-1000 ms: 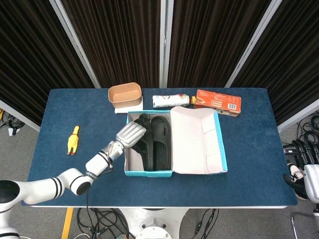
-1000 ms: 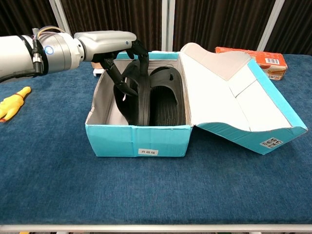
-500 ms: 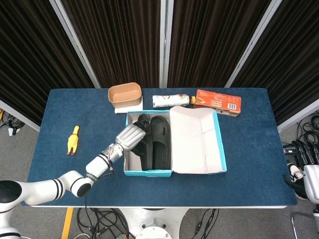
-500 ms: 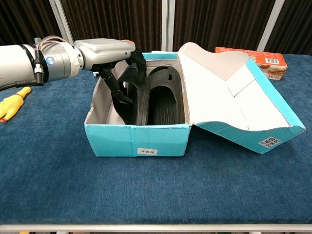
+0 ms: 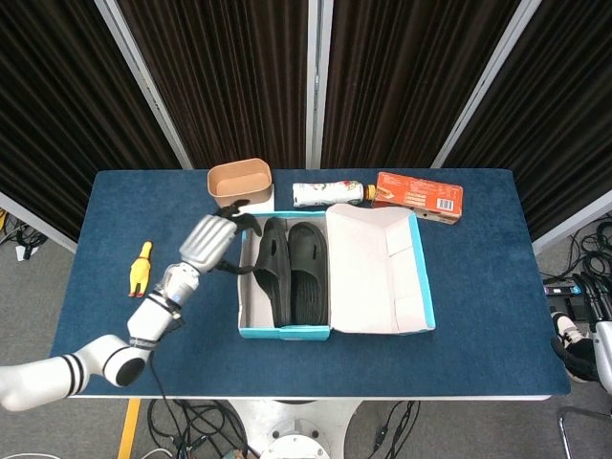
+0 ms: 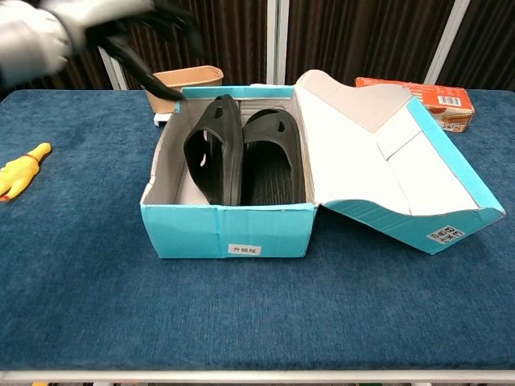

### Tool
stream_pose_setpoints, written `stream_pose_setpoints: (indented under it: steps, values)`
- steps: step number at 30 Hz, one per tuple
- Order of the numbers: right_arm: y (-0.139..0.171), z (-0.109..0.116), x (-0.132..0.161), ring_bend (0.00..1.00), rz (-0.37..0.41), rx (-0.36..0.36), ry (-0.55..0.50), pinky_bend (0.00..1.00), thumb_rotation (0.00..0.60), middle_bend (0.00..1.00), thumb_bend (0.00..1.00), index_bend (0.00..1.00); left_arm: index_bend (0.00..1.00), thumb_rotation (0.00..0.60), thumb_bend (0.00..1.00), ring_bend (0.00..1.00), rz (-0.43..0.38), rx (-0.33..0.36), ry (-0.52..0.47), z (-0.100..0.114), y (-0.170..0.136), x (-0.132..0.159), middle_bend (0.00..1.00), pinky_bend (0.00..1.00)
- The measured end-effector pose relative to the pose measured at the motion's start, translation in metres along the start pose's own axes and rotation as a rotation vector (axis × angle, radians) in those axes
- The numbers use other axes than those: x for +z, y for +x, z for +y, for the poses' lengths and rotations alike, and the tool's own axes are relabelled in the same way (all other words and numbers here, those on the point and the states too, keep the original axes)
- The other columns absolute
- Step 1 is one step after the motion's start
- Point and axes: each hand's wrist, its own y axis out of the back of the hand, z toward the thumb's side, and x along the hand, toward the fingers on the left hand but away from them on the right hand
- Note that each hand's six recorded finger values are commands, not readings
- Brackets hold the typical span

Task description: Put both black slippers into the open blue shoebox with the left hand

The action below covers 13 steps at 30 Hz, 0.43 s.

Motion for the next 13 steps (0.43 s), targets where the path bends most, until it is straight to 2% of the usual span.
stream_pose_setpoints:
  steps: [6, 9, 13]
  values:
    - [-0.006, -0.009, -0.011, 0.0, 0.006, 0.029, -0.047, 0.06, 0.6, 0.07, 0.1, 0.06, 0.38, 0.6, 0.0, 0.09, 0.2, 0.12, 0.138, 0.035, -0.058, -0.075, 0.3, 0.21]
    - [-0.013, -0.014, -0.011, 0.0, 0.023, 0.047, -0.068, 0.06, 0.6, 0.07, 0.1, 0.06, 0.38, 0.6, 0.0, 0.09, 0.301, 0.158, 0.193, 0.045, -0.096, -0.109, 0.29, 0.2]
    - [-0.021, -0.02, -0.004, 0.0, 0.061, 0.064, -0.078, 0.06, 0.6, 0.06, 0.11, 0.06, 0.37, 0.6, 0.0, 0.09, 0.425, 0.173, 0.253, 0.05, -0.151, -0.141, 0.28, 0.2]
